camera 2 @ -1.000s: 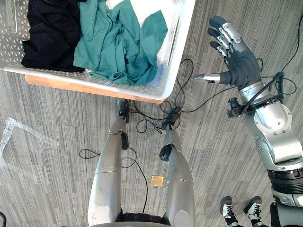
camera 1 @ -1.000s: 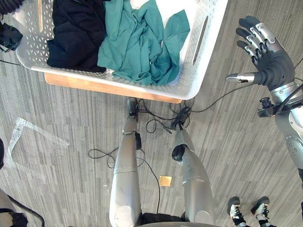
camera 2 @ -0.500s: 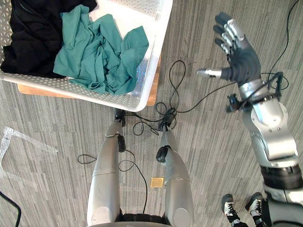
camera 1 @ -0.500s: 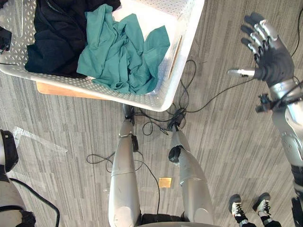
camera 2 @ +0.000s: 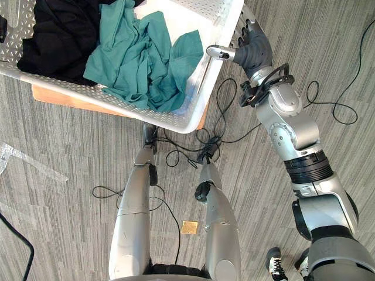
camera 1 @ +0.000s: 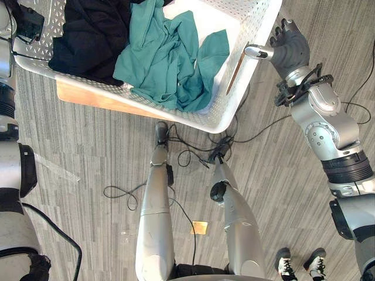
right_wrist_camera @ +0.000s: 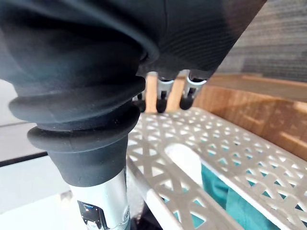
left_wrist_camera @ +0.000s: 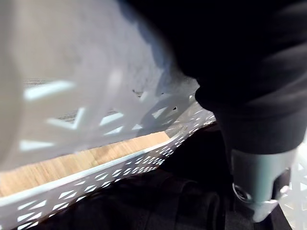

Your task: Pick up the laundry basket with both hands and put the clothes into the washing machine.

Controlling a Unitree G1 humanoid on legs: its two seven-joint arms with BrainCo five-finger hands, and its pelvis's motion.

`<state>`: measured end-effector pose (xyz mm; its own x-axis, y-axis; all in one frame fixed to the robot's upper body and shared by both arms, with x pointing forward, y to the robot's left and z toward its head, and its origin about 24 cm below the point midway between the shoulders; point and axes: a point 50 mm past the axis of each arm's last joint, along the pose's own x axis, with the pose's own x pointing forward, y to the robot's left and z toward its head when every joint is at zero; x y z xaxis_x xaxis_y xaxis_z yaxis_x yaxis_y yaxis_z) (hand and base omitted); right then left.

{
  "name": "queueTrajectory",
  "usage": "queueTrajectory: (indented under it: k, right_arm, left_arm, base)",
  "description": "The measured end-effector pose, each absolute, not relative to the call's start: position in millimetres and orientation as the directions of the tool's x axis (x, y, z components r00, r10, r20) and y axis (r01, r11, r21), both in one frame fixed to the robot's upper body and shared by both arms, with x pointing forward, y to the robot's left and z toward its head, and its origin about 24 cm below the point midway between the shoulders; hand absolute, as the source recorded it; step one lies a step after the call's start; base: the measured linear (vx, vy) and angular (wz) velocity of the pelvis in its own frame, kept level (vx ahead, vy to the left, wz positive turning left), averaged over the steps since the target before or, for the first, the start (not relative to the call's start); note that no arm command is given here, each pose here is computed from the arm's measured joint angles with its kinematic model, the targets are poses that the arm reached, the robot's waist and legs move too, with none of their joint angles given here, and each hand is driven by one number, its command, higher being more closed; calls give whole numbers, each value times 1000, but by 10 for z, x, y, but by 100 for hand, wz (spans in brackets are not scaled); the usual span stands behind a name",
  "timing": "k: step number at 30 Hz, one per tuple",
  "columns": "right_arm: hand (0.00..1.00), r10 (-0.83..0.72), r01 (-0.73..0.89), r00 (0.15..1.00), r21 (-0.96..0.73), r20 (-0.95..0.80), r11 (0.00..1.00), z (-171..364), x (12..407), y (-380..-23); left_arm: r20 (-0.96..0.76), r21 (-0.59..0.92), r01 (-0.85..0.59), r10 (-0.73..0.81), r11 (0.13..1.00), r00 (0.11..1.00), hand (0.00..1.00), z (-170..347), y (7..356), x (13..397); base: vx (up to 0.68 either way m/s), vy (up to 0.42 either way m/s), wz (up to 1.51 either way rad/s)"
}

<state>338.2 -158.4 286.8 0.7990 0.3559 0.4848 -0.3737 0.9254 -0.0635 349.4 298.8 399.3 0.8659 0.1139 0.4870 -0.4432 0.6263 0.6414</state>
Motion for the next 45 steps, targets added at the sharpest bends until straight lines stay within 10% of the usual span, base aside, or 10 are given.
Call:
queueTrajectory:
  k: [45]
  right_arm:
    - [0, 525, -519, 813, -95, 253, 849, 2365, 3331, -1503]
  left_arm:
    - [411, 762, -398, 94, 511, 907, 0, 3887, 2842, 3638]
  base:
    - [34, -9, 4]
